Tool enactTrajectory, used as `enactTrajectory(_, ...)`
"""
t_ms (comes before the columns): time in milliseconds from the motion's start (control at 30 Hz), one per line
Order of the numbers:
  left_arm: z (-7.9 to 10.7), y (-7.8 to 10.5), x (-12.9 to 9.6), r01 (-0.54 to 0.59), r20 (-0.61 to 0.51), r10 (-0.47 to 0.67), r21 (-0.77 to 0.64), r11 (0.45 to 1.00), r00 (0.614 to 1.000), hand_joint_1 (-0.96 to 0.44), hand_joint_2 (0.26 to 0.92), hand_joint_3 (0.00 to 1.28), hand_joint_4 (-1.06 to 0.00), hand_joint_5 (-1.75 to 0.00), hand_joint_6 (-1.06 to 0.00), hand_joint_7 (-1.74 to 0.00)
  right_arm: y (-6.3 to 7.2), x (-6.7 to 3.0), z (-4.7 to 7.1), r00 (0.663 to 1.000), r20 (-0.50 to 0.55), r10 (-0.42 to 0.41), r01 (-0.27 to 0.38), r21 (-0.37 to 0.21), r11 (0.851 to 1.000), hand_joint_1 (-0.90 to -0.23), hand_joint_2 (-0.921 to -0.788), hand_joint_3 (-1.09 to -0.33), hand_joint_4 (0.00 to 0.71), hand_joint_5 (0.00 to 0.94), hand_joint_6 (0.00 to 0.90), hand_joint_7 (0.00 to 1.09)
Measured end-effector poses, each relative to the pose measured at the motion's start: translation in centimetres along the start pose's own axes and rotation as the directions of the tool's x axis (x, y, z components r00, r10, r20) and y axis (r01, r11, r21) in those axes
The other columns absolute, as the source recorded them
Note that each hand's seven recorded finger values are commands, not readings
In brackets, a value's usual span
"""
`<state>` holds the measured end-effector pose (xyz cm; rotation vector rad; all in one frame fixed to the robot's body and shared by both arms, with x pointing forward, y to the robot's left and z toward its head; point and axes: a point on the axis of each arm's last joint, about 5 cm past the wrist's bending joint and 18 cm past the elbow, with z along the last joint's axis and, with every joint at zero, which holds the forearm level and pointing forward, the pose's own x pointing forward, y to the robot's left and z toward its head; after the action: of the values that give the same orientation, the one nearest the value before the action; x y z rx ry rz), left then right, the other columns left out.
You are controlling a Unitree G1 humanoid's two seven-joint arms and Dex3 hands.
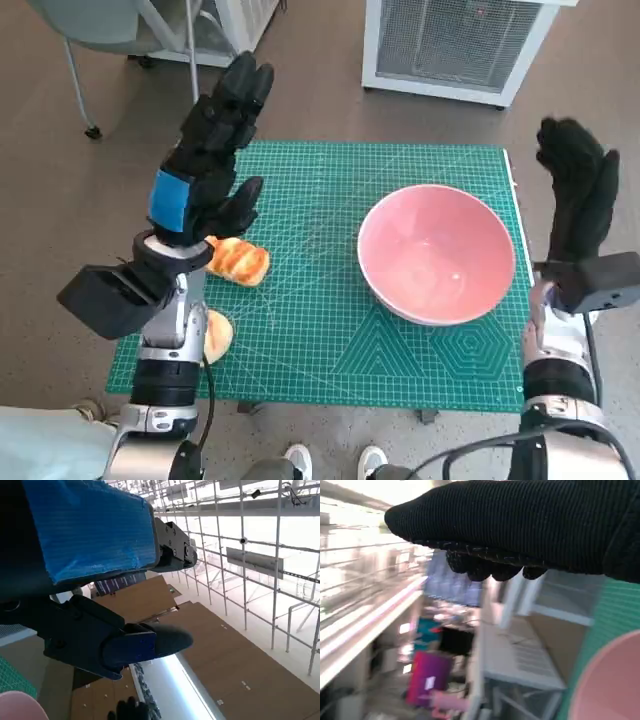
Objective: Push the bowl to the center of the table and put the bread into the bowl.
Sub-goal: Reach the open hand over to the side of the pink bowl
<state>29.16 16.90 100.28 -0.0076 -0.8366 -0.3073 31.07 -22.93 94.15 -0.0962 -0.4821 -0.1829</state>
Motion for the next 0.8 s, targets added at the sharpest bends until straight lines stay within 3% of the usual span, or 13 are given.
enactTrajectory(367,0.0,0.1,0.0,0.003,0.001,-0.003,-0.003,1.0,1.0,-0.65,0.921,0.49,-0.21,0.0,-0.26,0.0,0.7,-1.05,-1.5,0.988,-0.156,-0.009,0.014,0.031,0.999,-0.642,-0.921,-0.848,0.241,0.0,0.007,0.59)
enactTrajectory(800,0.1,0.3,0.0,0.005,-0.008,-0.005,0.004,1.0,1.0,-0.64,0.921,0.51,-0.21,0.0,-0.26,0.0,3.6,-2.76,-3.2,0.937,-0.345,0.052,0.005,0.163,0.987,-0.648,-0.921,-0.786,0.234,0.0,0.037,0.53)
